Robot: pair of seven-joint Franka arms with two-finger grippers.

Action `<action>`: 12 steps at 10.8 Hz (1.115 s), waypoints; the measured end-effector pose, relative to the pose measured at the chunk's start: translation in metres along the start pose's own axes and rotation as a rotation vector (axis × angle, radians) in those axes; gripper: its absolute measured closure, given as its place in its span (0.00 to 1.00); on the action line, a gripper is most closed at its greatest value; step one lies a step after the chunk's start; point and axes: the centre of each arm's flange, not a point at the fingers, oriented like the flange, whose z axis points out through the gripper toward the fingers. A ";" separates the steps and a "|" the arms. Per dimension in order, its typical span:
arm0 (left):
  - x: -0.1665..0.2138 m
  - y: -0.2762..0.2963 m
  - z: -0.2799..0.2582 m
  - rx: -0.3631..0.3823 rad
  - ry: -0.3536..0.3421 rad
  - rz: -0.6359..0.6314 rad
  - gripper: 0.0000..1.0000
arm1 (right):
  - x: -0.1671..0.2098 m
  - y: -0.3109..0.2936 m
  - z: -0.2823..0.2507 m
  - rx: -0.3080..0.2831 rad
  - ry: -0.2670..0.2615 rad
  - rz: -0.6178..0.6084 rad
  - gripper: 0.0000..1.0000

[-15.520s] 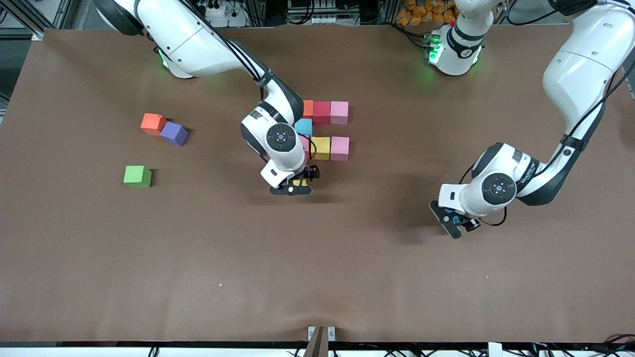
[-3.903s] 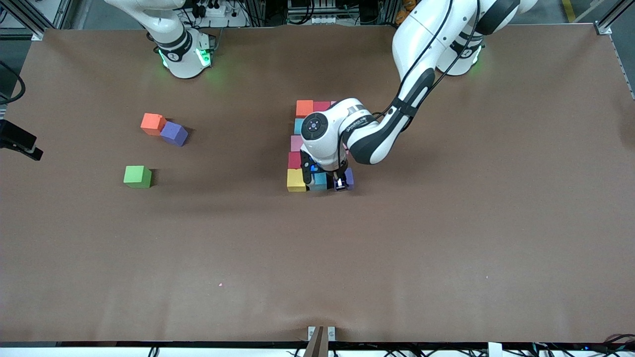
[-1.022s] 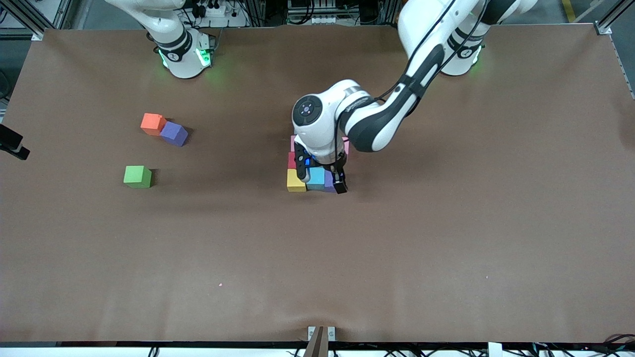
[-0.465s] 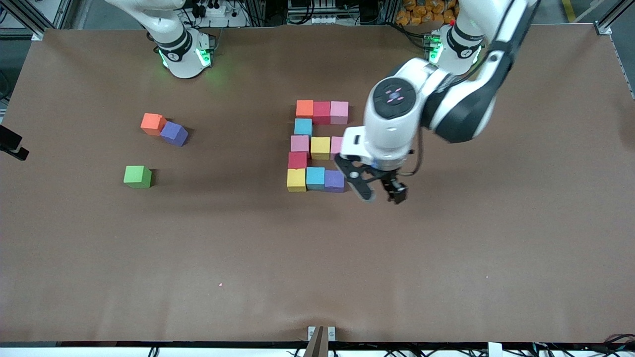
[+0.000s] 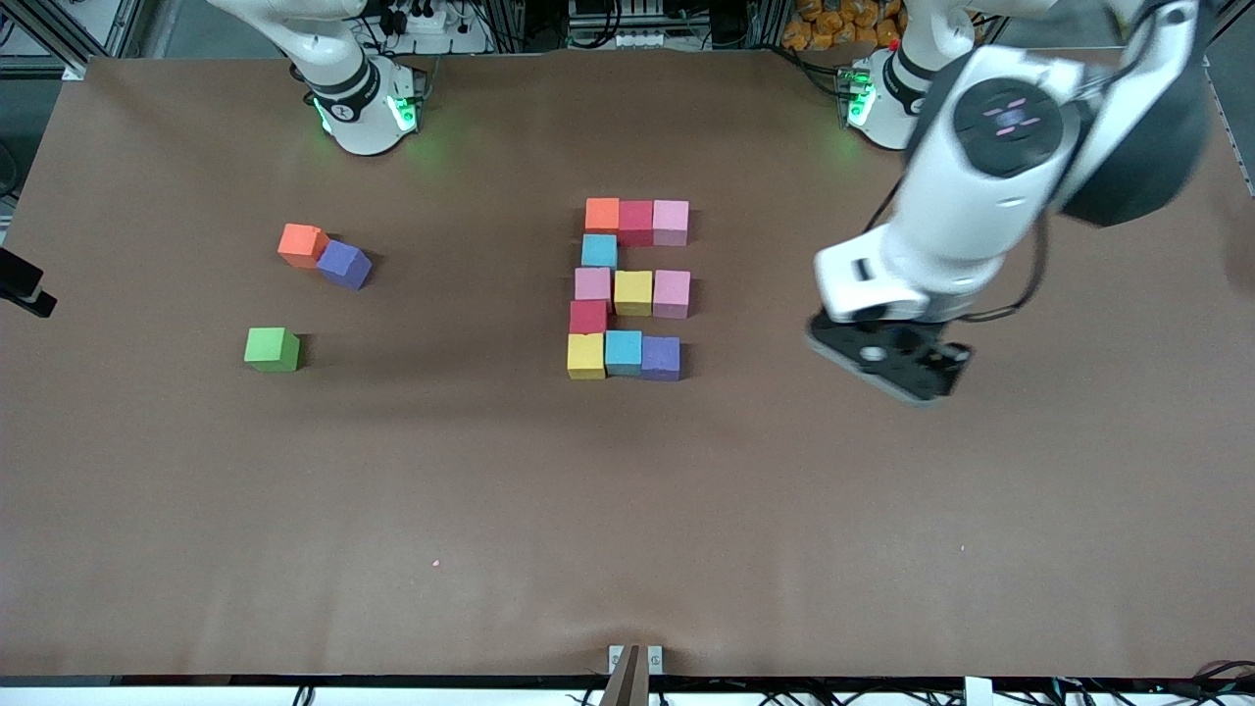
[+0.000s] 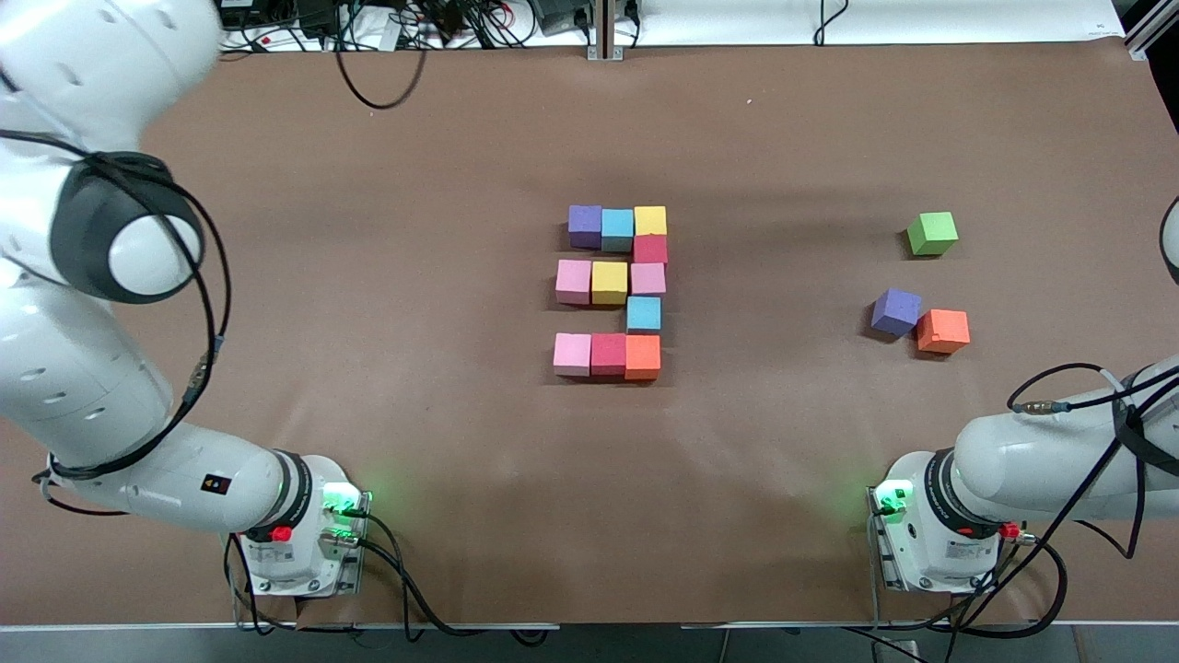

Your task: Arrange 11 blocks into digit 3

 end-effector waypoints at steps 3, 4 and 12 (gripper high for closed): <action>-0.032 -0.023 -0.041 0.008 -0.029 -0.266 0.00 | 0.000 -0.005 0.000 -0.015 -0.001 -0.012 0.00; -0.043 -0.027 -0.046 -0.012 -0.048 -0.359 0.00 | 0.000 -0.006 0.000 -0.016 -0.001 -0.014 0.00; -0.131 -0.123 -0.078 -0.092 -0.065 -0.665 0.00 | 0.001 -0.007 0.004 -0.016 -0.015 -0.015 0.00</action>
